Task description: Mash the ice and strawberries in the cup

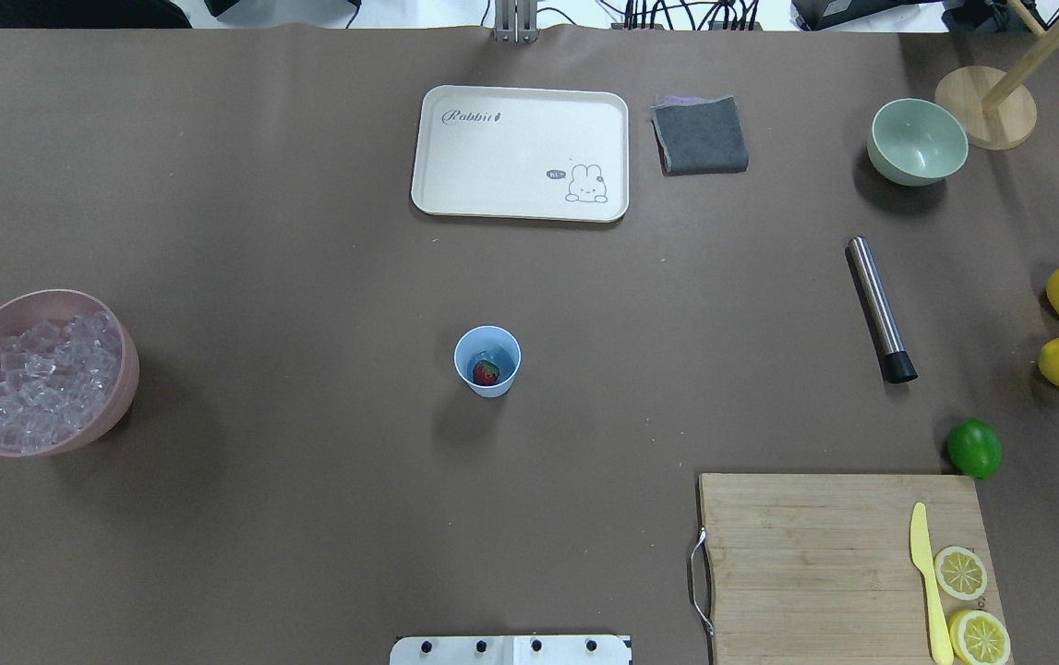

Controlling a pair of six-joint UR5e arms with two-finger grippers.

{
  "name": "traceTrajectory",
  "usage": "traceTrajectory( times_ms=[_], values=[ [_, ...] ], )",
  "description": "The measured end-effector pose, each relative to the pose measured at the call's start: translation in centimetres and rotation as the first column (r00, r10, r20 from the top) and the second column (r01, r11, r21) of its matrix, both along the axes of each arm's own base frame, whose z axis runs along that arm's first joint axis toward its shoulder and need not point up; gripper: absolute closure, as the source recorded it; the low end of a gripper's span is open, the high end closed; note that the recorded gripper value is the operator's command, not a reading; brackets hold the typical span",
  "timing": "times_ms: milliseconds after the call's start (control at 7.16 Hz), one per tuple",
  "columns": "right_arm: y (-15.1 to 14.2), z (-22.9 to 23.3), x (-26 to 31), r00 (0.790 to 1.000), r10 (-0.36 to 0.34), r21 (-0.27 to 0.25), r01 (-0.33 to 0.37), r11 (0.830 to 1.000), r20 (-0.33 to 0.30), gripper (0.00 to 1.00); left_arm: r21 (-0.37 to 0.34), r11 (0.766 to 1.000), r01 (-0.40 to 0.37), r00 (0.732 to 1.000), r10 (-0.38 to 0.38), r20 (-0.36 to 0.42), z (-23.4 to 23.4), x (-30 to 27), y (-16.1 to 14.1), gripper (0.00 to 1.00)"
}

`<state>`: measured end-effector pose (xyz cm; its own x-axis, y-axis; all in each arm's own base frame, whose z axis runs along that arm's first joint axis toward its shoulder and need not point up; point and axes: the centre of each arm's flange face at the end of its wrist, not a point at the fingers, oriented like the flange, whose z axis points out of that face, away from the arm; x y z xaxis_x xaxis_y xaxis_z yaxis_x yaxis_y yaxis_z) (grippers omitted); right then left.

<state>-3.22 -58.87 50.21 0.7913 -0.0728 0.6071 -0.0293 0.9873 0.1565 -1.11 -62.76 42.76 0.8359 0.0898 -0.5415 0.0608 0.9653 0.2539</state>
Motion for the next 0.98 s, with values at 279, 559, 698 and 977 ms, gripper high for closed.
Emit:
traceTrajectory(
  times_ms=[279,559,698,977],
  values=[
    [-0.4,-0.5,-0.1,0.999,-0.027,0.014,0.028,1.000,-0.038,0.00,-0.020,1.000,0.016,1.000,-0.017,-0.011,0.5,-0.2,0.2,0.03],
    [-0.3,-0.5,-0.7,0.999,-0.041,0.011,0.042,0.999,-0.026,0.00,-0.039,0.999,0.028,0.999,-0.029,-0.020,1.1,-0.4,0.1,0.03],
    [0.1,0.0,-0.8,0.999,-0.045,0.001,0.045,0.999,-0.018,0.00,-0.053,0.998,0.028,0.999,-0.029,-0.021,1.7,-0.4,0.1,0.03],
    [0.9,1.3,-0.8,0.999,-0.050,-0.020,0.050,0.999,-0.006,0.00,-0.096,0.995,0.023,1.000,-0.025,-0.016,5.9,-0.3,-1.0,0.02]
  ],
)
